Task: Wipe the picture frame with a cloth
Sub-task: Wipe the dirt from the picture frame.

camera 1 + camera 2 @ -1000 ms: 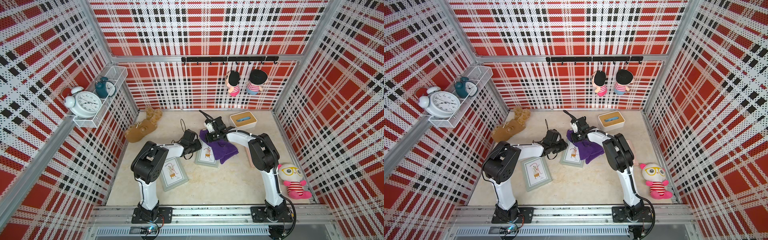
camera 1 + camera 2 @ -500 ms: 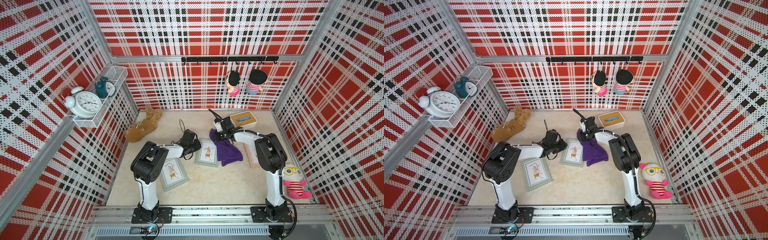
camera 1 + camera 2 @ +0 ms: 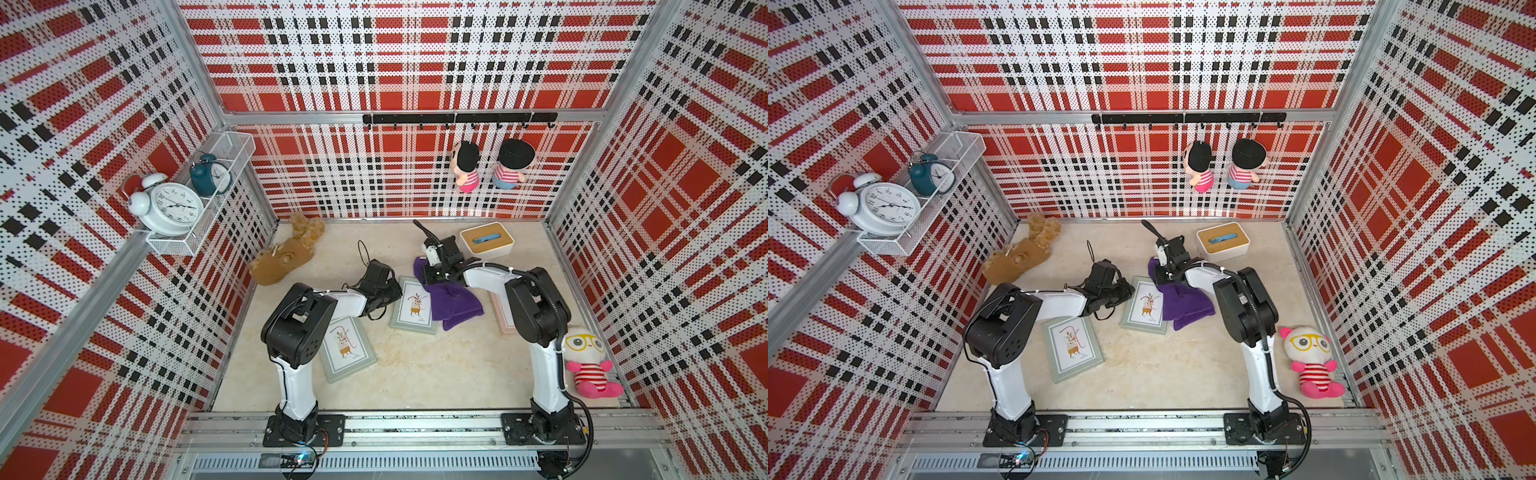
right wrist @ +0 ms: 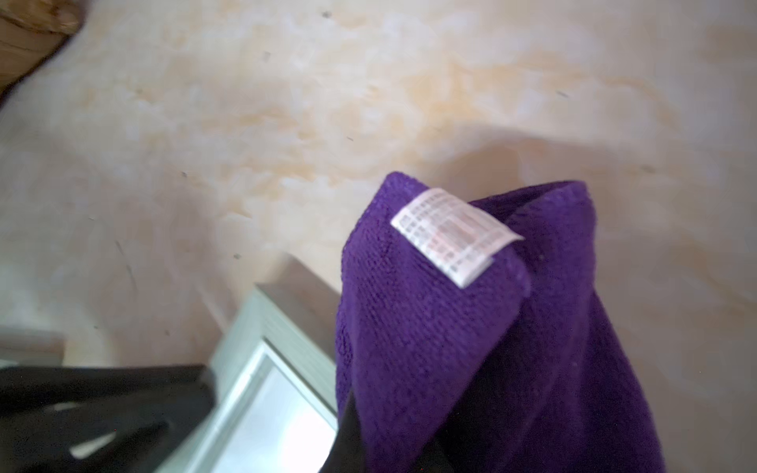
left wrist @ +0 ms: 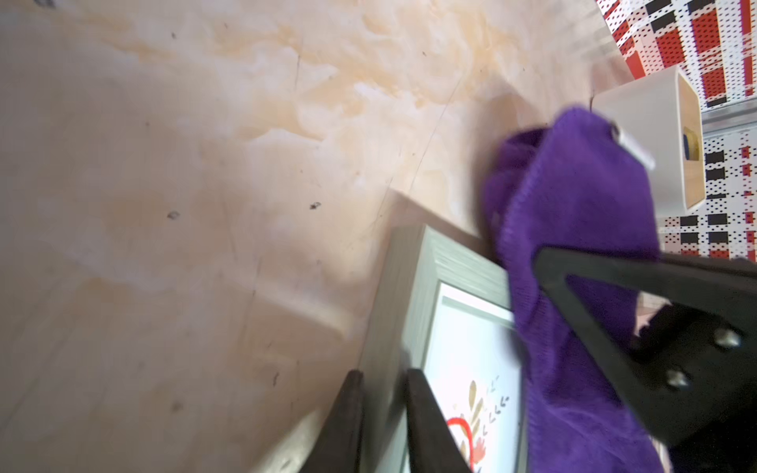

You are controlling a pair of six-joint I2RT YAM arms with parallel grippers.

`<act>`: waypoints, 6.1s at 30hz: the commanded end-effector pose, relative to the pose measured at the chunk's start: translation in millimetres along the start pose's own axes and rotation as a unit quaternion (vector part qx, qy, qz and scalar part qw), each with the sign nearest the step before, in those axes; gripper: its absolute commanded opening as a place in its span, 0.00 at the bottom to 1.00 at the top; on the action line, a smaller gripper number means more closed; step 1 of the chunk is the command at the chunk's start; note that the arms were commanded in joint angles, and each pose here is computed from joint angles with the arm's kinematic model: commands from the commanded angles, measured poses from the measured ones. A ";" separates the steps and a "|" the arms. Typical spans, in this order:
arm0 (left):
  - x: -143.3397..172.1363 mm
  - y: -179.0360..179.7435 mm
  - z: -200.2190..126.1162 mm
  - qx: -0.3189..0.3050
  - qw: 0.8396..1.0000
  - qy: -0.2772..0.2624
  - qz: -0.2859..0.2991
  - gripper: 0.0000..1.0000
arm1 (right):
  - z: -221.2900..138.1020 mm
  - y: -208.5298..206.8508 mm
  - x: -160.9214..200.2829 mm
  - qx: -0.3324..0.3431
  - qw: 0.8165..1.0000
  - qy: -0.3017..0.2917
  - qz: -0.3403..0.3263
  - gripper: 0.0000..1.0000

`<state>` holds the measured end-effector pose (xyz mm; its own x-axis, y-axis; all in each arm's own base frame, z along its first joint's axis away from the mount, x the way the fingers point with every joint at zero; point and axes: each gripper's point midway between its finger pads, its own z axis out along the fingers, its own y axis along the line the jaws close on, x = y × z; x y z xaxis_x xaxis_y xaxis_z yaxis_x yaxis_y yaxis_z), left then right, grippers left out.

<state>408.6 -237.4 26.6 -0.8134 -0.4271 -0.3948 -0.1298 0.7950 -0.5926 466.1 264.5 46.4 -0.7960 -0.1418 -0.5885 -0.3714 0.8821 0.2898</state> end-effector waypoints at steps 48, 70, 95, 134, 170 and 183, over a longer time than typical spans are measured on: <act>46.3 63.2 11.0 -0.113 0.991 0.066 -0.003 0.19 | 26.5 37.4 61.1 -0.093 0.987 0.122 0.049 0.00; 51.2 62.6 12.5 -0.113 0.991 0.071 0.001 0.19 | 5.6 0.1 67.3 -0.039 0.989 0.122 0.074 0.00; 45.4 48.2 10.1 -0.092 0.993 0.069 0.011 0.20 | -76.7 -65.8 72.8 0.104 0.981 0.080 0.142 0.00; 3.1 44.7 -13.5 -0.042 0.998 0.029 -0.036 0.34 | -37.9 -18.1 -23.7 0.097 0.993 -0.009 0.073 0.00; 33.5 86.9 -7.0 -0.109 0.992 0.033 -0.054 0.21 | -37.5 8.5 103.5 0.072 0.991 0.097 0.062 0.00; 38.6 90.2 -4.6 -0.117 0.991 0.037 -0.056 0.20 | -26.9 53.7 125.8 0.055 0.992 0.117 0.002 0.00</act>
<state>411.0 -205.9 27.7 -0.7514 -0.5315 -0.3911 -0.2107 0.7548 -0.6212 340.9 337.3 44.2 -0.8334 -0.2230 -0.5056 -0.4128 0.8595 0.3014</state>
